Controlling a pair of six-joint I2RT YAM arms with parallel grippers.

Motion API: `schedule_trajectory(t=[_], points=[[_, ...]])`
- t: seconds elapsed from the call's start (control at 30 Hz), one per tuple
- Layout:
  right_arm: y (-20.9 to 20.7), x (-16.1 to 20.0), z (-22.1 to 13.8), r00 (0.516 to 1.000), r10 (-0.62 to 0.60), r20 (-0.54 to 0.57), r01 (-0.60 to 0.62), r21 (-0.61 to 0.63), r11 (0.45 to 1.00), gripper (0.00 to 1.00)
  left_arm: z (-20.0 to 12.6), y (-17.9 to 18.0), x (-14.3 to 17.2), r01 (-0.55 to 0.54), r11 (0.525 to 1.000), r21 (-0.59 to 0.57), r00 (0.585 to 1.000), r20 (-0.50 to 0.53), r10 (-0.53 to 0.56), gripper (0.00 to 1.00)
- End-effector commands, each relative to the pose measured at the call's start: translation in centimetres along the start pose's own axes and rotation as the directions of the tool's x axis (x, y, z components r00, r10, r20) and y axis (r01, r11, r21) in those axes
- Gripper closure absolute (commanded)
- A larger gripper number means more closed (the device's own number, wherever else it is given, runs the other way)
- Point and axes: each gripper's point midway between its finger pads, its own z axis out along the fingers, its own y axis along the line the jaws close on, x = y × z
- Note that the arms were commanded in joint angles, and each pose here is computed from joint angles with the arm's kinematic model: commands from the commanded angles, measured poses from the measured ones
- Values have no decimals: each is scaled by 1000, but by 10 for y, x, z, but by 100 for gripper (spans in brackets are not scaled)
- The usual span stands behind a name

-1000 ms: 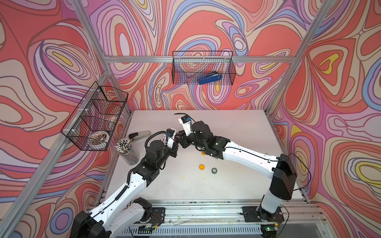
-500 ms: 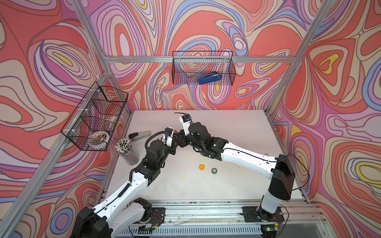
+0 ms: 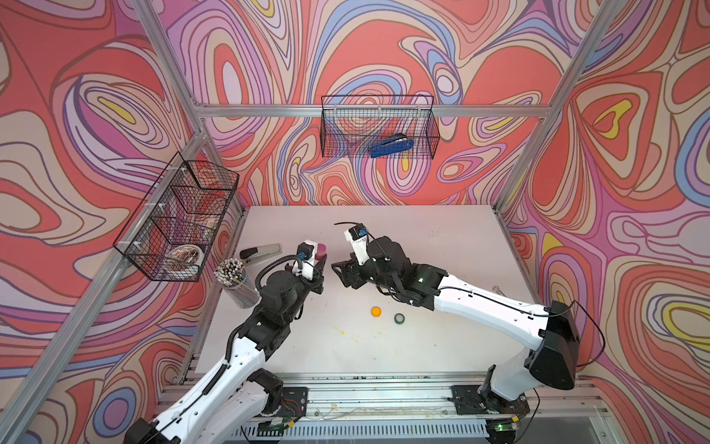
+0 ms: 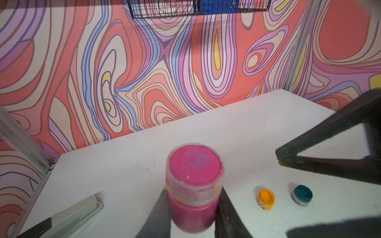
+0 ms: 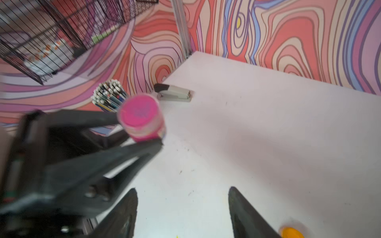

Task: Close the paint jar lid
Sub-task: Screw the lid onto the paint jar.

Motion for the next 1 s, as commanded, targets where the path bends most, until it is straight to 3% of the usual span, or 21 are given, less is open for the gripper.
schedule_trajectory(t=[0.0,0.2,0.3,0.63,0.97], points=[[-6,16,-6,995,-75,-59,68,-105,992,30,-14,-20,10,19,993,120,999,-49,-14,74],[18,1,-17,975,-222,9,218,-251,943,33,-39,-65,17,55,920,388,989,-146,2,73],[20,-11,-24,969,-242,48,246,-271,931,38,-46,-75,19,76,892,445,985,-175,3,73],[39,-16,-49,937,-331,109,346,-402,848,43,-45,-76,31,73,890,450,976,-216,29,73],[51,-9,-42,940,-334,75,326,-496,805,48,-44,-75,27,59,893,446,981,-190,31,73]])
